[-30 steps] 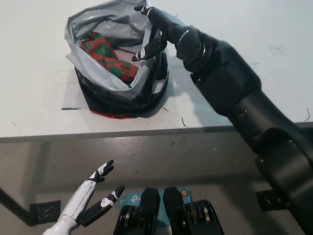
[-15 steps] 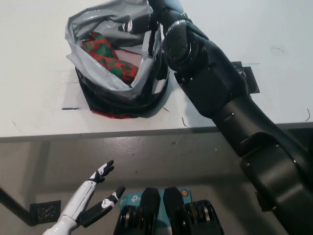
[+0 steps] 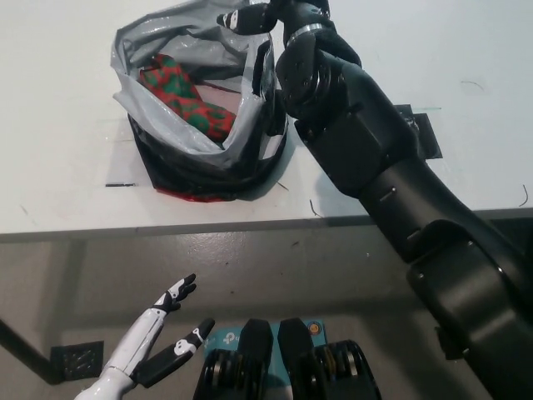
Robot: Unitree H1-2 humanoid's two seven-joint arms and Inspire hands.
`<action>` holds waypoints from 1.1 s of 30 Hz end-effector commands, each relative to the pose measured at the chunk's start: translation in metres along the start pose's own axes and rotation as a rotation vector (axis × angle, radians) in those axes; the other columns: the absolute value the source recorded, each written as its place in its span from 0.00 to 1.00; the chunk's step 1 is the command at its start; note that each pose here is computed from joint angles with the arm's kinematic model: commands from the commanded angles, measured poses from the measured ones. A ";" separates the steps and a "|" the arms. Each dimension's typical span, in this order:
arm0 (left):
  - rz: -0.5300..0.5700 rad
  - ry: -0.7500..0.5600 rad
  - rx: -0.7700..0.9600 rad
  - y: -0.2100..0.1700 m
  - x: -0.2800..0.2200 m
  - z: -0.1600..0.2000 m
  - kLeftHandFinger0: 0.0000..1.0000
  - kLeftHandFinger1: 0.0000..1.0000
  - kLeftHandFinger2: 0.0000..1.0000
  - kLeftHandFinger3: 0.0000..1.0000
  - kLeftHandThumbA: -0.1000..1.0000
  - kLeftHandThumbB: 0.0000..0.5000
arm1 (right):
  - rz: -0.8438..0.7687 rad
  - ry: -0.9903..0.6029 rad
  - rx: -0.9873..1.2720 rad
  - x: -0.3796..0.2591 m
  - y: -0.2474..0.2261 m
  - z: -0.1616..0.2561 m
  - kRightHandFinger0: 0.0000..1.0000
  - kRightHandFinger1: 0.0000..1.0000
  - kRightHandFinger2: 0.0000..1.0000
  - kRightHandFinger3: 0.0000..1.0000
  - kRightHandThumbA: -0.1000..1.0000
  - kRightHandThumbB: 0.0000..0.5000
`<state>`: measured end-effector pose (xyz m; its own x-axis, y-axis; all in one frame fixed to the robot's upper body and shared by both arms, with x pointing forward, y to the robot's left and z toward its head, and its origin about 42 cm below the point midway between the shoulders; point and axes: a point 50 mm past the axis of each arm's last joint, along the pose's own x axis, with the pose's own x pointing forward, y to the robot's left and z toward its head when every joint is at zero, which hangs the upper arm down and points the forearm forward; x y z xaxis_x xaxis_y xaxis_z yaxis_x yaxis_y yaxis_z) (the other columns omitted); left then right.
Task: The robot uses its right hand to pick up a bag of coffee beans and puts it in the black plastic bag, then the robot grabs the top of the bag and lifts it.
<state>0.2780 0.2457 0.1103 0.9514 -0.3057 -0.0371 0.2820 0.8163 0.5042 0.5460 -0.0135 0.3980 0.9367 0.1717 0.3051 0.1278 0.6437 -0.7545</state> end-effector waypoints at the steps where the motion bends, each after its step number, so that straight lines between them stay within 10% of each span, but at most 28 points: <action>1: 0.002 -0.038 0.015 0.006 -0.002 0.007 1.00 1.00 1.00 1.00 0.78 0.31 | -0.046 -0.004 0.007 0.007 -0.010 0.028 1.00 1.00 1.00 1.00 0.99 1.00; 33: 0.004 -0.042 0.025 0.007 -0.001 0.011 1.00 1.00 1.00 1.00 0.78 0.30 | 0.135 0.233 -0.009 -0.010 0.063 -0.031 1.00 1.00 1.00 1.00 0.98 1.00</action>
<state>0.2756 0.2452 0.1101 0.9512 -0.3059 -0.0401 0.2833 0.8146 0.5062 0.5536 -0.0118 0.3025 0.9984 0.0568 -0.0070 -0.0392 0.5885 -0.8075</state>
